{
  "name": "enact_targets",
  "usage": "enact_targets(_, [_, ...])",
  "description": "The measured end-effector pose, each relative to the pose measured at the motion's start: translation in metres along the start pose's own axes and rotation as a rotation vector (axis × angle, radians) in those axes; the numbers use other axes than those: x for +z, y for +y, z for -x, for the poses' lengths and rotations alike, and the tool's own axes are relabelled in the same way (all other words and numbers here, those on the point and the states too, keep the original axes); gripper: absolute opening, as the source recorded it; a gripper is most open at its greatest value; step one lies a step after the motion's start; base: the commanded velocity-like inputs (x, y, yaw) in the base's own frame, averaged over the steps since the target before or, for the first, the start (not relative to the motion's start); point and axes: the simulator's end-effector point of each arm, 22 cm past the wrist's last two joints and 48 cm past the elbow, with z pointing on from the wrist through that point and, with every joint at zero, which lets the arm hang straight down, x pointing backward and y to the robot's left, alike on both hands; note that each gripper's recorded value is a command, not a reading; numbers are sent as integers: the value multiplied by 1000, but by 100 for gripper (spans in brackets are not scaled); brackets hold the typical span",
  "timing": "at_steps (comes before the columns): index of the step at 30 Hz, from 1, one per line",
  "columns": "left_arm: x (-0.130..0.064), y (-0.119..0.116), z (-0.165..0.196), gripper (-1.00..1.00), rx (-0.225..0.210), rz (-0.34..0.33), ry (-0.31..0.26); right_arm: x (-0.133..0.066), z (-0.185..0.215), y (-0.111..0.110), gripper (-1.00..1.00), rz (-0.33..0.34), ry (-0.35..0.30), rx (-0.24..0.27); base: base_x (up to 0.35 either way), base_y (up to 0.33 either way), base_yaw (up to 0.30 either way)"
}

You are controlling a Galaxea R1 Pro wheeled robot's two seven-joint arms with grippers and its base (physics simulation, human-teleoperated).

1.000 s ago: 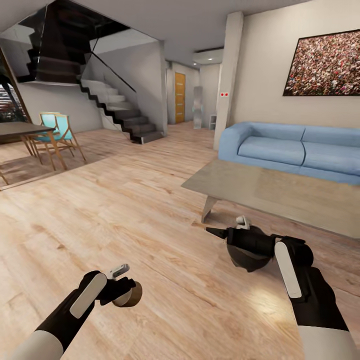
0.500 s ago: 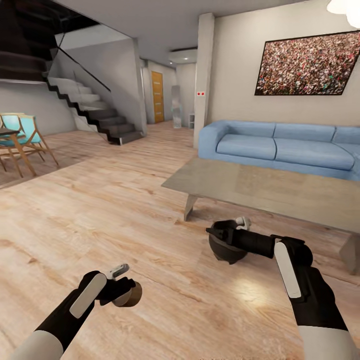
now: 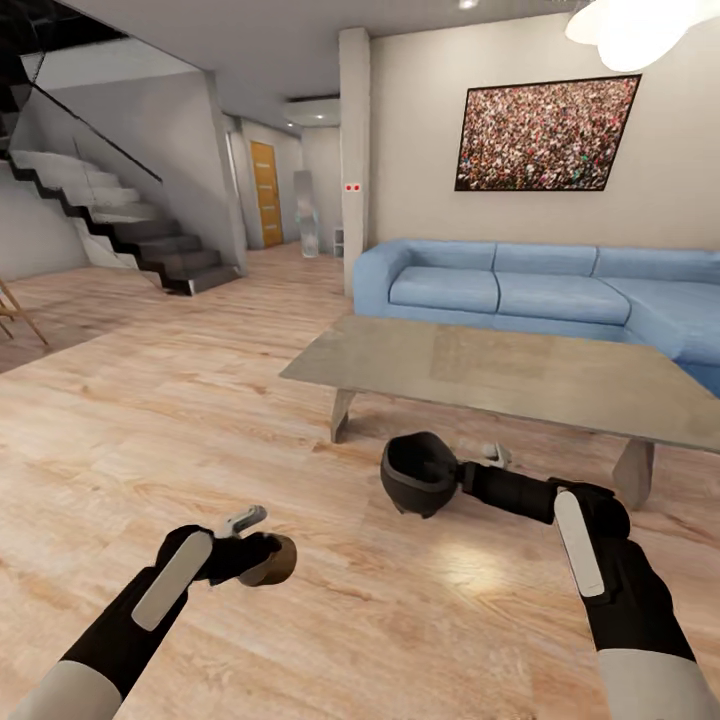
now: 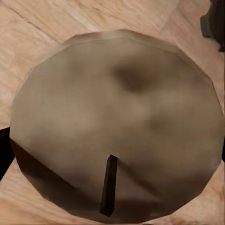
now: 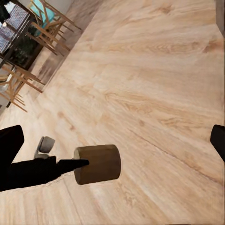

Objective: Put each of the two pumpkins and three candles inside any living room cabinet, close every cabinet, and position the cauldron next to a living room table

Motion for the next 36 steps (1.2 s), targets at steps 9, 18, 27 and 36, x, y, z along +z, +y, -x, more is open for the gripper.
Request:
enact_targets(9, [-57,-15,10,-100,-14,-192,5,3,-15,-26,100,-29,24,77,0,0,-288])
enact_targets(18, [-99,-27,2,-100,-64,-355,60,-4,-20,-50,100,-65,16,137,0,0,-288])
enact_targets(27, [-114,-40,-11,-100,-90,-452,151,-10,-22,-67,100,-117,23,142,0,0,-288])
enact_targets(36, [-113,-40,-11,-100,-100,-456,155,-5,-43,-84,100,-140,62,201,0,0,-288])
